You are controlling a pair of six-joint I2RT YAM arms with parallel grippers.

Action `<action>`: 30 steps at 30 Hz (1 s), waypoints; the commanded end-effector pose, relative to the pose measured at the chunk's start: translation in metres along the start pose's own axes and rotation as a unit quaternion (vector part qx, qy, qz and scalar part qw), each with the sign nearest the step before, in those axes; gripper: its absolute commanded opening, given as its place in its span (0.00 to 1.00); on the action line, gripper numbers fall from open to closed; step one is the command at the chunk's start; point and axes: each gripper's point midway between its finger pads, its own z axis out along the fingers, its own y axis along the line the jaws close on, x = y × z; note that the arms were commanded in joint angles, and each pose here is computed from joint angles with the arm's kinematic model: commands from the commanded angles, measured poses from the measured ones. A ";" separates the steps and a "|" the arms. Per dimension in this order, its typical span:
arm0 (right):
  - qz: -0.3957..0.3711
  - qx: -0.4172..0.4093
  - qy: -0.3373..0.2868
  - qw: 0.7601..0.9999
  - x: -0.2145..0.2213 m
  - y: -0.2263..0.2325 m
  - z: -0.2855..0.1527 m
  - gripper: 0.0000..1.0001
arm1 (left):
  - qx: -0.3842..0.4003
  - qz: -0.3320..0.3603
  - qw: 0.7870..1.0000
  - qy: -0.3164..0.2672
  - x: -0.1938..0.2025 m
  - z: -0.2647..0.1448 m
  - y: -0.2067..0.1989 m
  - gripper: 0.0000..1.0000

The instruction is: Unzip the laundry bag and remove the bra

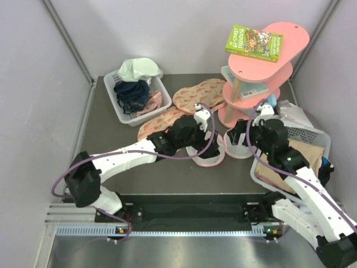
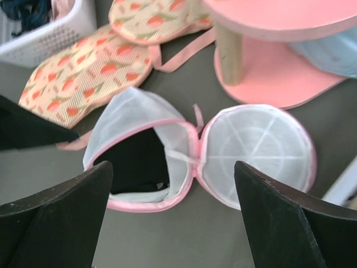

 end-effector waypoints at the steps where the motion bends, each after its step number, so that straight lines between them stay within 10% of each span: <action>1: -0.002 -0.075 0.012 0.997 0.009 0.025 0.015 0.88 | -0.116 0.007 0.993 0.005 0.009 -0.011 0.054 0.99; 18: 0.006 -0.126 0.103 0.987 0.082 0.061 0.056 0.83 | -0.122 -0.045 0.989 0.065 0.059 0.008 0.085 0.98; 30: -0.022 -0.129 0.131 0.983 0.101 0.086 0.088 0.82 | -0.135 -0.089 0.984 0.074 0.075 -0.004 0.105 0.19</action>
